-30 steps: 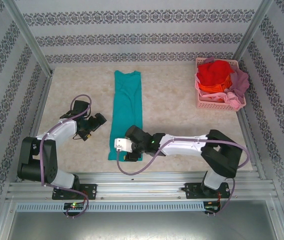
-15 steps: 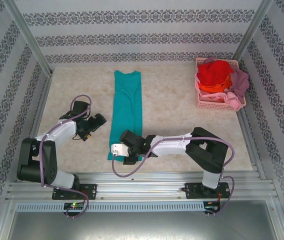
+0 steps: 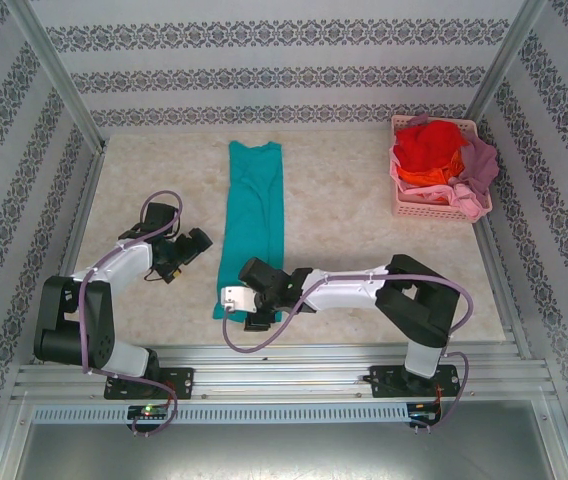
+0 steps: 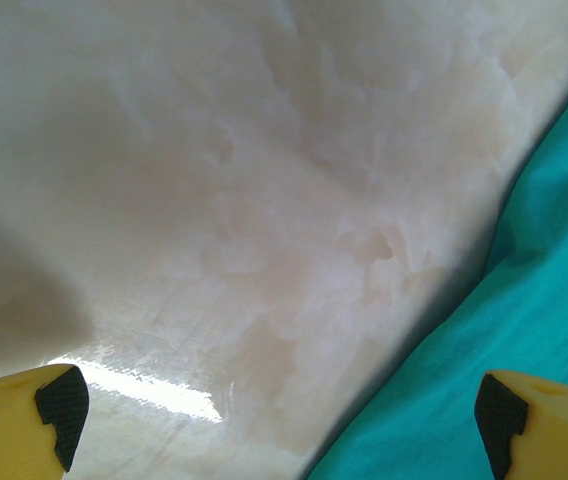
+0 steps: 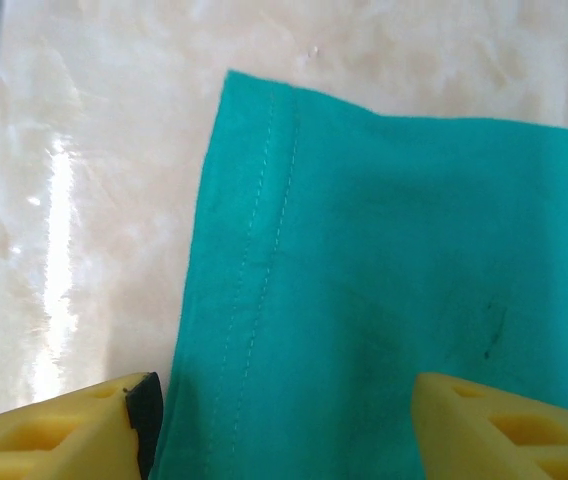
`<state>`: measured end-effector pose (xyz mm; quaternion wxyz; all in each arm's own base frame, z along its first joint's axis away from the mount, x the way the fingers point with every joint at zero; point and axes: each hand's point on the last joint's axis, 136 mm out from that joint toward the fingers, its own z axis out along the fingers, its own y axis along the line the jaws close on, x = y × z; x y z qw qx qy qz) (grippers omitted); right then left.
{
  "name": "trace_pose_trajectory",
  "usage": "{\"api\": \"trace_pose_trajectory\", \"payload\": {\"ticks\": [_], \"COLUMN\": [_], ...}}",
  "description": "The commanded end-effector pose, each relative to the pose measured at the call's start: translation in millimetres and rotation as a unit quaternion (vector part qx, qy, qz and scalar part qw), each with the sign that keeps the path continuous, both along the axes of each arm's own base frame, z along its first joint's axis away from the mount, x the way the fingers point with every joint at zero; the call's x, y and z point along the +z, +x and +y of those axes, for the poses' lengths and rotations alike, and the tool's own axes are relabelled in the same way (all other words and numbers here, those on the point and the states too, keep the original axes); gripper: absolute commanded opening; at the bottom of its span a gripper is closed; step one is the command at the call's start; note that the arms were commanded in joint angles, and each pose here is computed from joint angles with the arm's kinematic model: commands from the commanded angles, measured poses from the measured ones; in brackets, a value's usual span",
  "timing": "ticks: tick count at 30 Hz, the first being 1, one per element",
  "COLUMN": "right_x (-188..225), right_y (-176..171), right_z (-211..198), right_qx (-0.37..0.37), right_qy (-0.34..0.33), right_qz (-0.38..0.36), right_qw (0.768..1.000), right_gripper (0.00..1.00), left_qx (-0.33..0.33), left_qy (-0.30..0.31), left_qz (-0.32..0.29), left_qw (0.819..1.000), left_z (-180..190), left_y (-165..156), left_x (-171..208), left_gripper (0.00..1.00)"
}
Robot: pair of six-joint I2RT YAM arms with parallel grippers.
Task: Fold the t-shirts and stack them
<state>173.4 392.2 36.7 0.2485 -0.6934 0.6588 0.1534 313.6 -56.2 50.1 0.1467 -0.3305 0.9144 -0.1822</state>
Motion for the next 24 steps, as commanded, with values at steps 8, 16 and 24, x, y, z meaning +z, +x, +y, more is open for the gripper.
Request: {"api": "trace_pose_trajectory", "payload": {"ticks": [8,16,24], "right_x": [-25.7,-33.1,-30.9], "right_y": [0.4,7.7,7.8], "right_z": [-7.9,-17.5,-30.6], "right_qx": [-0.006,-0.037,-0.052], "right_qy": [-0.041,-0.067,-0.09], "right_qz": [0.022,0.048,0.047], "right_qw": [0.999,0.996,0.993], "right_gripper": [0.64,0.41,0.0], "left_qx": [-0.005,-0.005,-0.005], "left_qy": [-0.002,-0.003,-0.007], "left_qz": [-0.002,-0.003,-0.007], "left_qw": [1.0,1.0,1.0], "left_z": [2.0,1.6,0.7], "left_y": [-2.3,-2.0,-1.9], "left_x": [-4.7,-4.7,-4.6], "left_gripper": [1.0,1.0,1.0]}}
